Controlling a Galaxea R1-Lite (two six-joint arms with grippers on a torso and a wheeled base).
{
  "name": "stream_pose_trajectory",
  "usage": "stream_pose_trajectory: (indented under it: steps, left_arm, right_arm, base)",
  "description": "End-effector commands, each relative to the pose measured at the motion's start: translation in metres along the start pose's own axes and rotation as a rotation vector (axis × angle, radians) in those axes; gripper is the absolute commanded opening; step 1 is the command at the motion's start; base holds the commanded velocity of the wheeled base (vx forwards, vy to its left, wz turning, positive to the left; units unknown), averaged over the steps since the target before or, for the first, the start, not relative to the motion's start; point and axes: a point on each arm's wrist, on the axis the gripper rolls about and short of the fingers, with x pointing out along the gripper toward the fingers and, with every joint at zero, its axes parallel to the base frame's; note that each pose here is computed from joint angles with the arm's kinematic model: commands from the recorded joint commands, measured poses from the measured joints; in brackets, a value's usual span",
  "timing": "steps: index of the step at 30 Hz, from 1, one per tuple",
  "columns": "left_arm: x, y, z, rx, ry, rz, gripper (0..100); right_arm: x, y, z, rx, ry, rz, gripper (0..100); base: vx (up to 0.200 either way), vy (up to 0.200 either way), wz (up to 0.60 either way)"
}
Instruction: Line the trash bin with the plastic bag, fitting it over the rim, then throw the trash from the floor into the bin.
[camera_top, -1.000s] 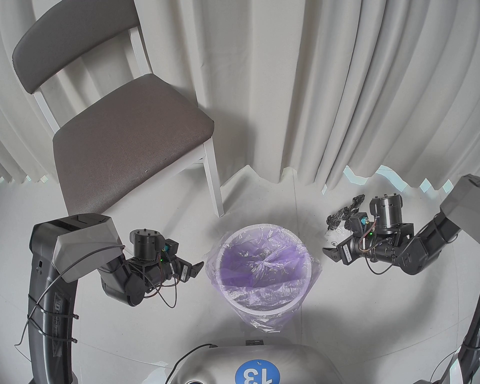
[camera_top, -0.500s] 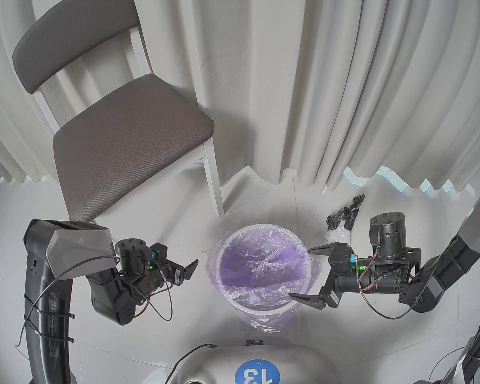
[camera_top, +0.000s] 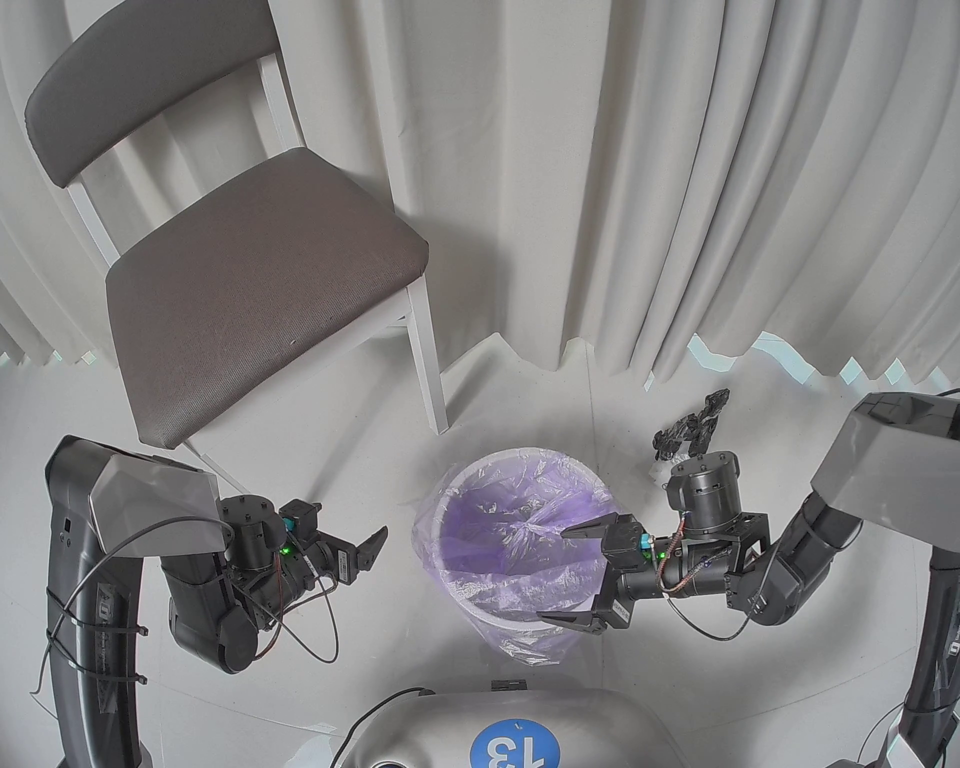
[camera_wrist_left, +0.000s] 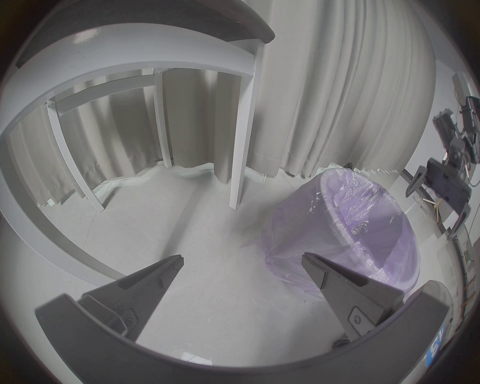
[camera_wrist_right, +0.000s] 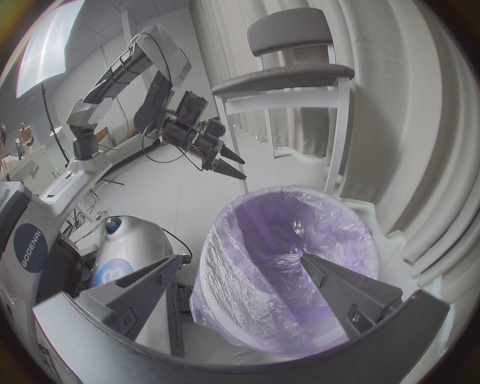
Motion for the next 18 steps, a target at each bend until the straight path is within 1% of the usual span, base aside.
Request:
stream_pose_trajectory:
  steps: [1,9,13,14,18]
  left_arm:
    - [0.0,0.0,0.001,0.001,-0.015,0.001,100]
    - [0.002,0.0,-0.002,0.001,-0.011,-0.001,100]
    - [0.003,0.002,-0.005,0.0,-0.003,0.003,100]
    - [0.003,0.002,-0.005,-0.002,-0.003,0.002,100]
    - [0.004,0.002,-0.005,-0.002,-0.005,0.003,100]
  right_arm:
    - [0.017,-0.005,-0.024,0.036,0.042,0.011,100]
    - [0.024,-0.013,-0.036,0.048,0.047,0.0,100]
    - [0.025,-0.016,-0.038,0.054,0.01,0.041,100]
    - [0.025,-0.016,-0.038,0.055,0.009,0.044,0]
    - [0.025,-0.017,-0.038,0.052,0.005,0.041,0]
  base:
    - [0.0,0.0,0.0]
    - [0.0,0.0,0.0]
    - [0.0,0.0,0.0]
    - [0.0,0.0,0.0]
    - [0.0,0.0,0.0]
